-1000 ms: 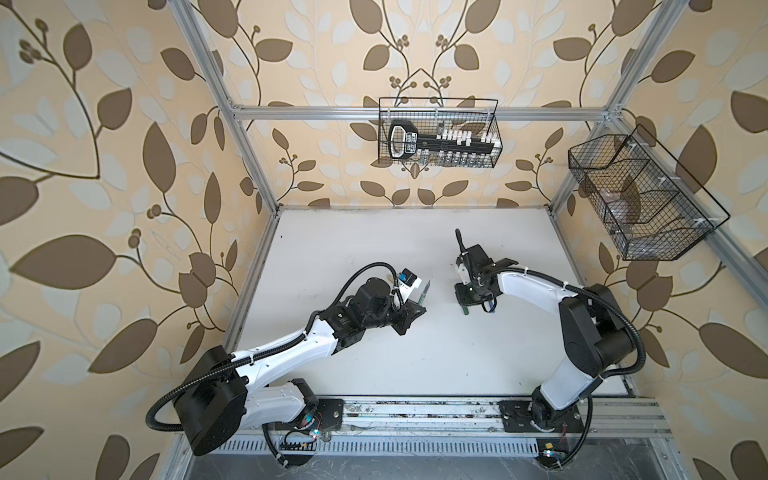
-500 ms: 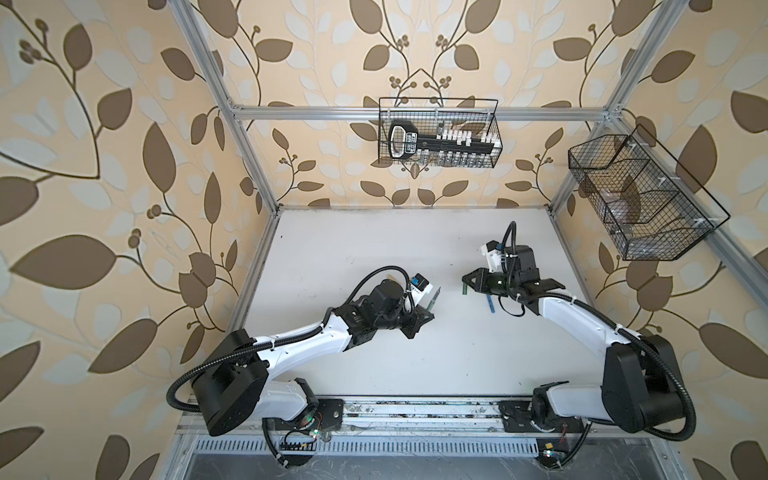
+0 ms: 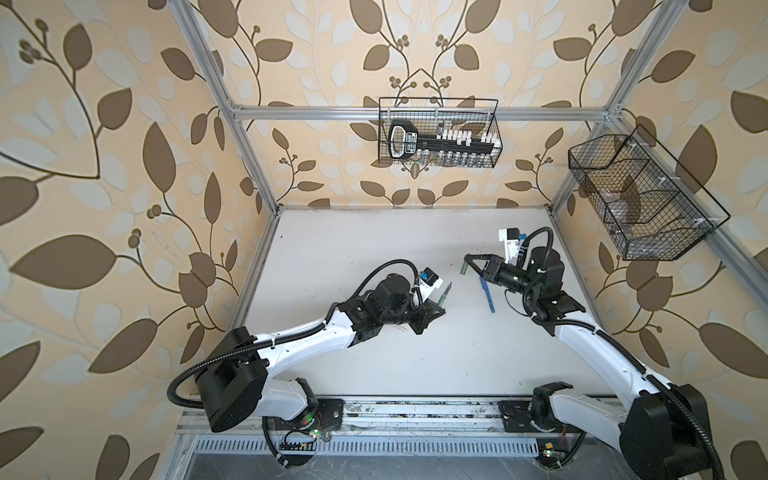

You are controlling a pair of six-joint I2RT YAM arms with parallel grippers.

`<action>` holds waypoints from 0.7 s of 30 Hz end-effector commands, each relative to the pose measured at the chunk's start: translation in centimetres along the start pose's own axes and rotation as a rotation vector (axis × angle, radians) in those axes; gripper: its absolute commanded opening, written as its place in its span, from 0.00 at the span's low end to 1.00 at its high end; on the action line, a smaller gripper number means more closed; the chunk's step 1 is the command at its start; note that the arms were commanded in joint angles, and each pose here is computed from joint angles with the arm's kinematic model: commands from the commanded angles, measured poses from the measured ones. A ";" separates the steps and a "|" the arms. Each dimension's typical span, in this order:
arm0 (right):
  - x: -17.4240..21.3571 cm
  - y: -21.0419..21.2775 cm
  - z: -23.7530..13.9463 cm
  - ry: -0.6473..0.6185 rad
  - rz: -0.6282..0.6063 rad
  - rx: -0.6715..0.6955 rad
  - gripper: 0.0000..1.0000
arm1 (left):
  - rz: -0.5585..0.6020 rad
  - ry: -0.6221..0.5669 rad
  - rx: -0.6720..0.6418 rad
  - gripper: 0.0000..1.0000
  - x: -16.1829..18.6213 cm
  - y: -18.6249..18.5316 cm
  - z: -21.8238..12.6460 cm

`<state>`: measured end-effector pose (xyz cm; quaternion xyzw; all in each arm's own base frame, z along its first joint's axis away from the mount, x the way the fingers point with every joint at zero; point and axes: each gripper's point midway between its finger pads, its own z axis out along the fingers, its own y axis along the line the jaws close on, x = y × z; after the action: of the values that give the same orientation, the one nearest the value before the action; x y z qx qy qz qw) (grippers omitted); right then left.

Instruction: Insert the pens into the pen caps

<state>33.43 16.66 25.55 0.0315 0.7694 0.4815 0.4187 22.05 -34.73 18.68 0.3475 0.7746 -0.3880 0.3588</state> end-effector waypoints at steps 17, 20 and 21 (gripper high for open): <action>-1.0 6.8 -0.7 -0.029 -0.070 -0.176 0.17 | 0.074 -0.113 0.089 0.03 -3.3 -2.9 -2.1; -1.1 7.4 -0.8 -0.030 -0.080 -0.190 0.17 | 0.073 -0.112 0.091 0.03 -3.3 -3.0 -2.1; -1.1 7.5 -0.8 -0.030 -0.081 -0.193 0.17 | 0.074 -0.114 0.092 0.03 -3.4 -3.0 -2.1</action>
<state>31.38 19.21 29.45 -0.0116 0.7358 0.5219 0.4313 21.43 -34.66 21.09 0.3558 0.7509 -0.4071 0.3793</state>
